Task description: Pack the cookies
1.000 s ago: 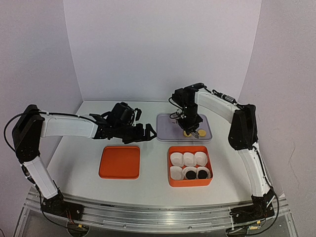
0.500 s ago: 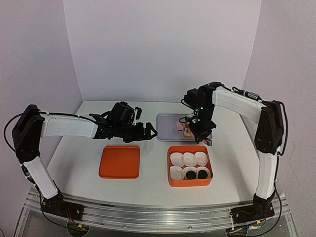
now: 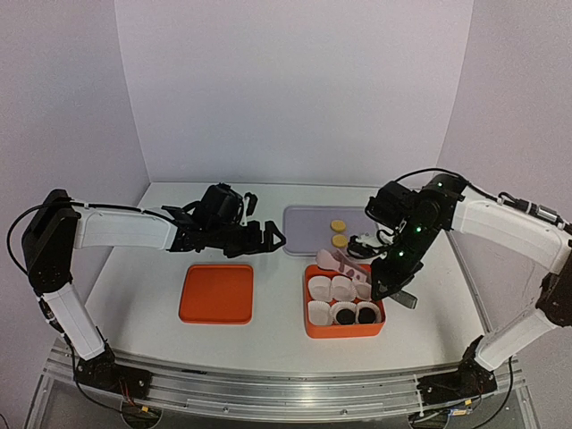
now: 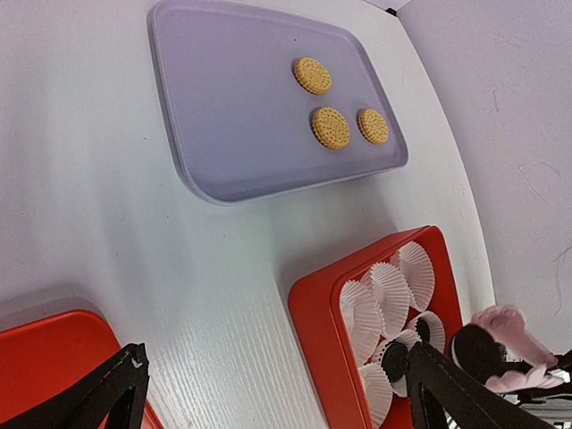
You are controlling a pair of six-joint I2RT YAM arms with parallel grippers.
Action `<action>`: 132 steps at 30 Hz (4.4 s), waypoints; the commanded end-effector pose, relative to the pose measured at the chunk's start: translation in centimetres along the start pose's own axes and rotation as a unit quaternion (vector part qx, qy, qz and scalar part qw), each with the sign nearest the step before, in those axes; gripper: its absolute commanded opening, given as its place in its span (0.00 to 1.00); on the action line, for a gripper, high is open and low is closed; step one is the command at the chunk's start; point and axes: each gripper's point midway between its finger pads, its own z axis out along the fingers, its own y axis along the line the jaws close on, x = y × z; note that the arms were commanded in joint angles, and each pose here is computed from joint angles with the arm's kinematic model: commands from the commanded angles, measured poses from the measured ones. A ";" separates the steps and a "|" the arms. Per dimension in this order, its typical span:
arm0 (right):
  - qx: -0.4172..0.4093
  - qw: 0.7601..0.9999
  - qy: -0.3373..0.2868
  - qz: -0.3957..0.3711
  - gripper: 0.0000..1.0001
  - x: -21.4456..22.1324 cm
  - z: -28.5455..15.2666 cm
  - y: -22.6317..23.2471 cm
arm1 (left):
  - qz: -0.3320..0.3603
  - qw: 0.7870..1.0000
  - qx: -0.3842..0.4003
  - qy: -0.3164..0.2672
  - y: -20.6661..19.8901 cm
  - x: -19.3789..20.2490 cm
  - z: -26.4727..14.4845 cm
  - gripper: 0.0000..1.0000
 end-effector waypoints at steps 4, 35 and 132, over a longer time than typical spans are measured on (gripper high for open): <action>-0.057 0.997 0.033 -0.038 0.00 2.3 2.1 2.3 | 0.002 1.000 0.022 -0.019 -1.5 -1.3 -0.8 1.00; -0.062 0.993 0.092 -0.033 0.00 2.9 5.8 2.1 | -0.005 1.000 0.021 -0.010 -1.4 -1.0 -0.6 1.00; 0.125 0.979 -0.119 0.110 0.31 -6.5 -4.4 -6.9 | 0.009 0.999 0.045 0.008 -2.7 -1.3 1.2 1.00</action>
